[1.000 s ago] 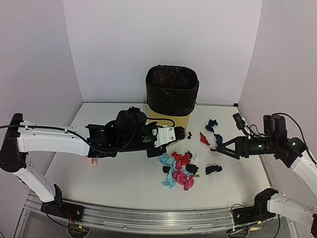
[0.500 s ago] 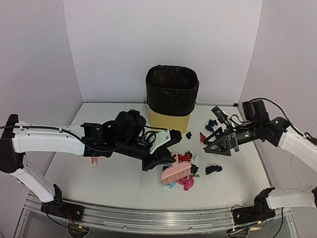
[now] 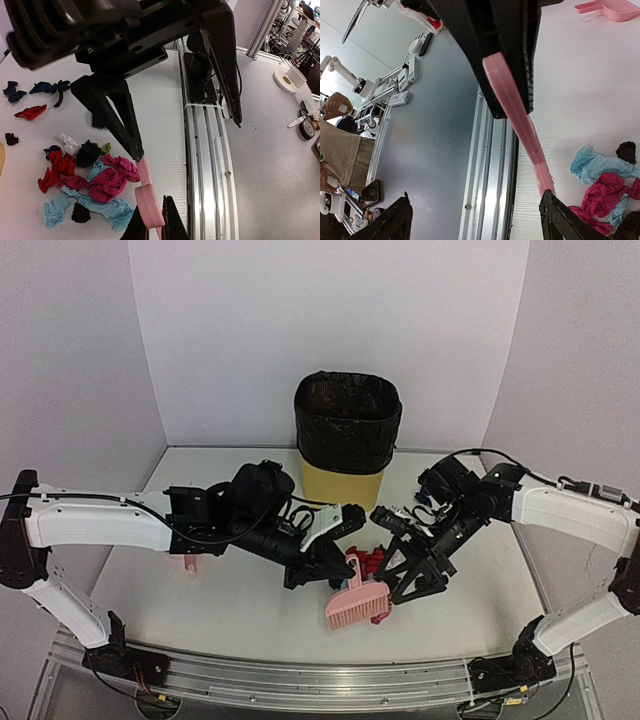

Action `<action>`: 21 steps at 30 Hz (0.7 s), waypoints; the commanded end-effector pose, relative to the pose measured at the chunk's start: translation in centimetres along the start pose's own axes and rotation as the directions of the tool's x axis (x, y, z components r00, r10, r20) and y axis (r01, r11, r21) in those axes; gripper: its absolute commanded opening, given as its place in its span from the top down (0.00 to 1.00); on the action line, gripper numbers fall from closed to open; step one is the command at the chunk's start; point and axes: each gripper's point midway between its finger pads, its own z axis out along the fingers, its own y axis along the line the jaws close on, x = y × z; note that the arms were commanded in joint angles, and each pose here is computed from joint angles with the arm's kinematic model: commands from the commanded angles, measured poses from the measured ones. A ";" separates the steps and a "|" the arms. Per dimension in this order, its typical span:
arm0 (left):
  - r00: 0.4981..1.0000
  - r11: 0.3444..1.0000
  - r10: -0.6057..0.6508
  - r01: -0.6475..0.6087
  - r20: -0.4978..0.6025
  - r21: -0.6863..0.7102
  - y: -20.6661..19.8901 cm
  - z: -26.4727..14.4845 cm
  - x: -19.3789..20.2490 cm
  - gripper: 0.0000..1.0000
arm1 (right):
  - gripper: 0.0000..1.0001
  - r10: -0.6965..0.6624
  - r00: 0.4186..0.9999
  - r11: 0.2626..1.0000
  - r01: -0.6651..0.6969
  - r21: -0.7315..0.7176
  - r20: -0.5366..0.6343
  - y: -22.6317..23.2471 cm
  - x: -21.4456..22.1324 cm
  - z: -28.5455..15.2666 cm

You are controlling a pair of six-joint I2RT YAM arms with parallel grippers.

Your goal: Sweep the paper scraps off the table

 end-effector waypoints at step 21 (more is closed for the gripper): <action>0.995 0.982 0.035 -0.052 0.093 0.183 -3.6 -2.4 -3.4 1.00 | 0.20 -0.130 0.990 0.982 0.137 0.132 -0.061 0.8 -0.6 -1.2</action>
